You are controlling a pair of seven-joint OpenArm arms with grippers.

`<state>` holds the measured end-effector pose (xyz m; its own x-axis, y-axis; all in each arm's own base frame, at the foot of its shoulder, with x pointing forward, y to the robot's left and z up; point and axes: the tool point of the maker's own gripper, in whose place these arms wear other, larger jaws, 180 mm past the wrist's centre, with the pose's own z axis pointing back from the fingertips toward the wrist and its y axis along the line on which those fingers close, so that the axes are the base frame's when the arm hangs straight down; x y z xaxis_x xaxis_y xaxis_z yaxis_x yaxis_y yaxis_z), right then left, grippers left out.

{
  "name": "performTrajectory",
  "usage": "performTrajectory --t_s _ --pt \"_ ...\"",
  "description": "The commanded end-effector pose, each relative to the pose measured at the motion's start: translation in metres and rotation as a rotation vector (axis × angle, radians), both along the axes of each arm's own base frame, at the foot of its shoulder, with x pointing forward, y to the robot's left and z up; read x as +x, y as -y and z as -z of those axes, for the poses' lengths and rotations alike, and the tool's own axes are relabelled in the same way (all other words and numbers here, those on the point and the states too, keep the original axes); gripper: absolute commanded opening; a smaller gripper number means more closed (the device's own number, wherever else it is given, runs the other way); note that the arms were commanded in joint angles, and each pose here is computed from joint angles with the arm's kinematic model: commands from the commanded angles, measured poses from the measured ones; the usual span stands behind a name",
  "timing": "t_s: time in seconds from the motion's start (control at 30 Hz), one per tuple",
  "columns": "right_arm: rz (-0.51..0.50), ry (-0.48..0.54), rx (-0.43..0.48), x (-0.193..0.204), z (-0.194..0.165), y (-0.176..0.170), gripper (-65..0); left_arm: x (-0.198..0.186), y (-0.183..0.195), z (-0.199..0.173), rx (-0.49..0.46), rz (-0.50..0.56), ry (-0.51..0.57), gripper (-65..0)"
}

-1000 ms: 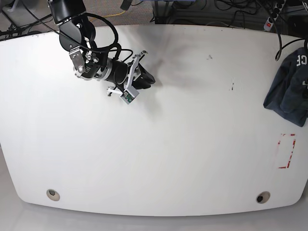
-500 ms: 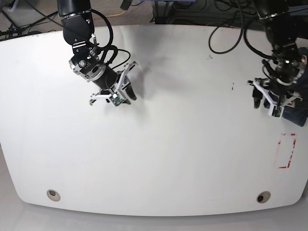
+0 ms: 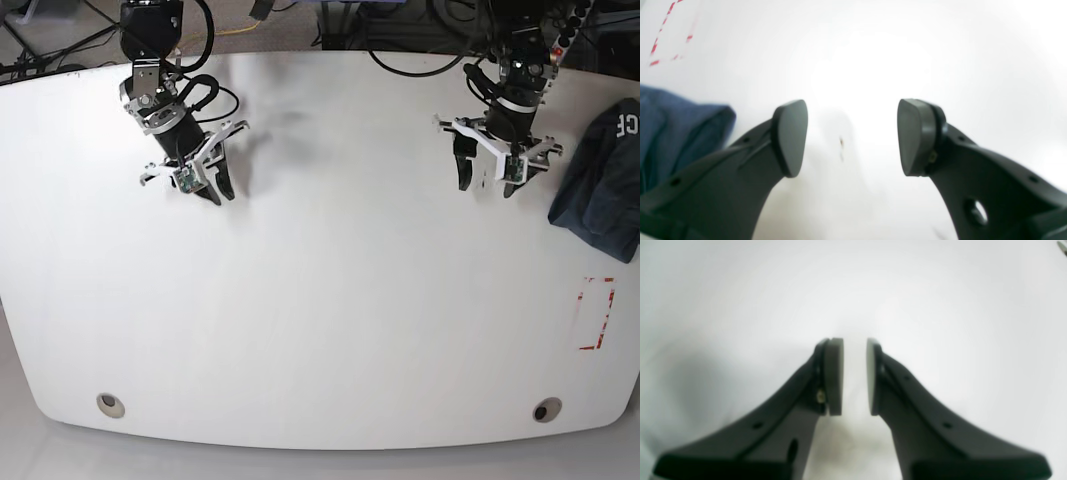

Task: Fold the T-shirt properly

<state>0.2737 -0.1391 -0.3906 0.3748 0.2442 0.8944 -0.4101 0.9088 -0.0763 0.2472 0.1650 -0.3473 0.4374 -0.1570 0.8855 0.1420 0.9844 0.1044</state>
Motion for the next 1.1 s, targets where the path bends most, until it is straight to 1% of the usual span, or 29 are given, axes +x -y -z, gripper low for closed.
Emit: performTrajectory --t_s 0.0,0.07,0.17,0.2,0.23,0.27,0.33,0.43,0.6,0.63,0.73,0.8,0.9,1.03,1.07 --pt "0.021 0.034 0.014 -0.009 -0.008 0.010 -53.4 -0.016 0.009 -0.007 -0.021 -0.005 0.011 -26.7" --pt "0.035 0.018 0.012 -0.022 -0.007 0.015 -53.4 -0.035 0.012 -0.001 -0.030 -0.019 -0.031 -26.7" --pt "0.059 -0.013 0.069 -0.041 -0.004 0.016 -53.4 -0.063 0.014 0.009 -0.035 -0.025 -0.096 -26.7" --pt "0.069 -0.027 0.097 -0.050 -0.003 0.017 -53.4 -0.079 0.016 0.016 -0.037 -0.024 -0.138 -26.7" --pt "0.070 -0.040 0.106 -0.057 -0.003 0.018 -53.4 -0.089 0.016 0.021 -0.037 -0.024 -0.166 -26.7" --pt "0.070 -0.048 0.109 -0.062 -0.003 0.019 -53.4 -0.097 0.016 0.024 -0.036 -0.025 -0.188 -26.7" --pt "0.072 -0.089 0.119 -0.084 0.000 0.021 -53.4 -0.121 0.016 0.033 -0.037 -0.027 -0.252 -26.9" --pt "0.076 -0.133 0.142 -0.110 0.000 0.018 -53.4 -0.158 0.017 0.044 -0.044 -0.041 -0.347 -26.9" --pt "0.092 -0.225 0.171 -0.153 0.006 0.014 -53.4 -0.211 0.018 0.051 -0.045 -0.047 -0.477 -26.9" --pt "0.098 -0.257 0.176 -0.167 0.009 0.013 -53.4 -0.225 0.018 0.052 -0.044 -0.048 -0.514 -26.9" --pt "0.113 -0.323 0.188 -0.194 0.015 0.013 -53.4 -0.250 0.019 0.053 -0.063 -0.058 -0.575 -27.1" --pt "0.128 -0.378 0.200 -0.216 0.019 0.012 -53.4 -0.263 0.019 0.052 -0.096 -0.075 -0.602 -27.1" --pt "0.164 -0.450 0.221 -0.246 0.024 0.008 -53.4 -0.282 0.011 0.058 -0.114 -0.080 -0.654 -27.1" --pt "0.212 -0.569 0.234 -0.287 0.046 0.007 -53.4 -0.313 -0.001 0.080 -0.139 -0.108 -0.750 -27.1" --pt "0.230 -0.621 0.229 -0.303 0.057 0.010 -53.4 -0.321 -0.005 0.091 -0.146 -0.122 -0.776 -27.1"
